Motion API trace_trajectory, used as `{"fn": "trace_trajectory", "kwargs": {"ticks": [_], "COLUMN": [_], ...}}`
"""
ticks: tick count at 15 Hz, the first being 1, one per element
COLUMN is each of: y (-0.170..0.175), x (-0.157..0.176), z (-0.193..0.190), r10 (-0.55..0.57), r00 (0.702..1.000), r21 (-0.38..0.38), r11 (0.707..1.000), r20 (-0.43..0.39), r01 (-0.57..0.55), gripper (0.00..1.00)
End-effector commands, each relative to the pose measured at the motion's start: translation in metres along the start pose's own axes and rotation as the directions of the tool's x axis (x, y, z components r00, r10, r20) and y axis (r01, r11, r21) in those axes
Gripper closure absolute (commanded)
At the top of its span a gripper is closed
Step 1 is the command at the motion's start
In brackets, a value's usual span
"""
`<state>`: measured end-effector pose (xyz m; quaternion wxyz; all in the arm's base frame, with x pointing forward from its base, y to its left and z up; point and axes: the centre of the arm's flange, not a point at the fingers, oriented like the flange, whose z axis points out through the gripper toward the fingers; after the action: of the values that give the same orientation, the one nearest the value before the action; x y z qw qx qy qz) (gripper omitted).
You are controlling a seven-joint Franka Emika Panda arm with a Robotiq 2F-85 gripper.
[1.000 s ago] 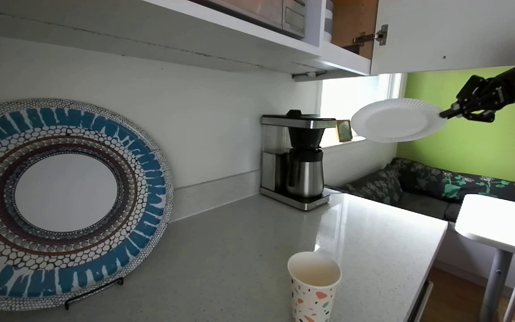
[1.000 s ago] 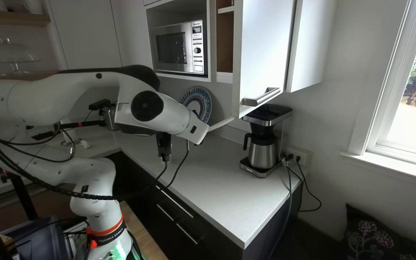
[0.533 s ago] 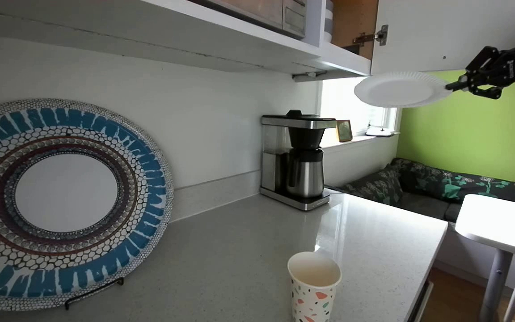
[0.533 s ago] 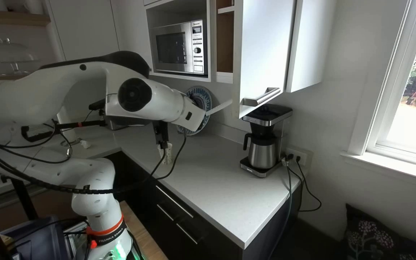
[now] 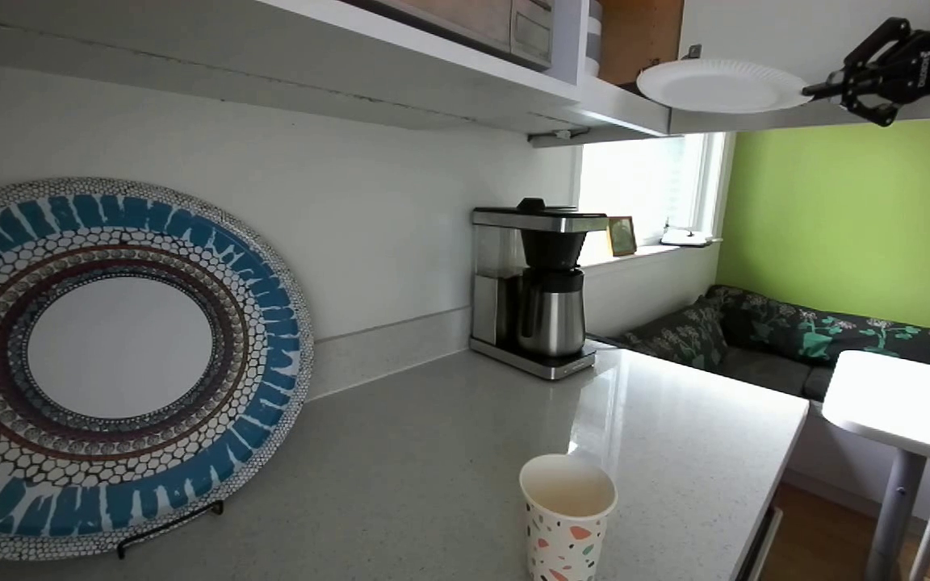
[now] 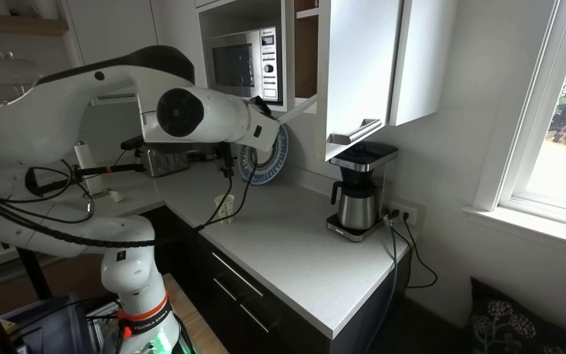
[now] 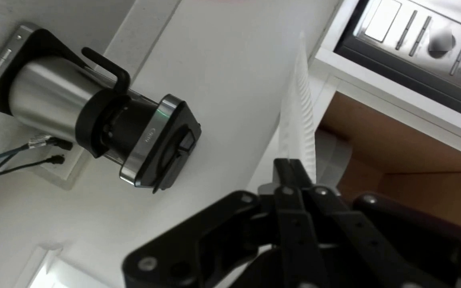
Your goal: Put the white plate into the cupboard
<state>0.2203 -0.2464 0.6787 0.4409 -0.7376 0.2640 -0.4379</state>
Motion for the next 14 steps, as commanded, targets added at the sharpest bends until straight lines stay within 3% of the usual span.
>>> {"fn": "trace_trajectory", "kwargs": {"ticks": [1,2,3,13,14], "y": [-0.015,-0.016,-0.014,-0.017,-0.019], "x": [0.024,0.031,0.014,0.025,0.033], "z": [0.012,0.019,0.001,0.013,0.020], "r10": [0.023,0.040,0.026,0.044,0.024], "r00": [0.997,0.995,0.997,0.996,0.993], "r21": [0.086,0.110,0.071,0.092,0.086], "r11": [0.996,0.993,0.997,0.995,0.996], "r20": [-0.077,-0.095,-0.070,-0.080,-0.120], "r01": [-0.016,-0.029,-0.021,-0.037,-0.014], "gripper": [1.00,1.00,0.99,0.99,1.00]}}
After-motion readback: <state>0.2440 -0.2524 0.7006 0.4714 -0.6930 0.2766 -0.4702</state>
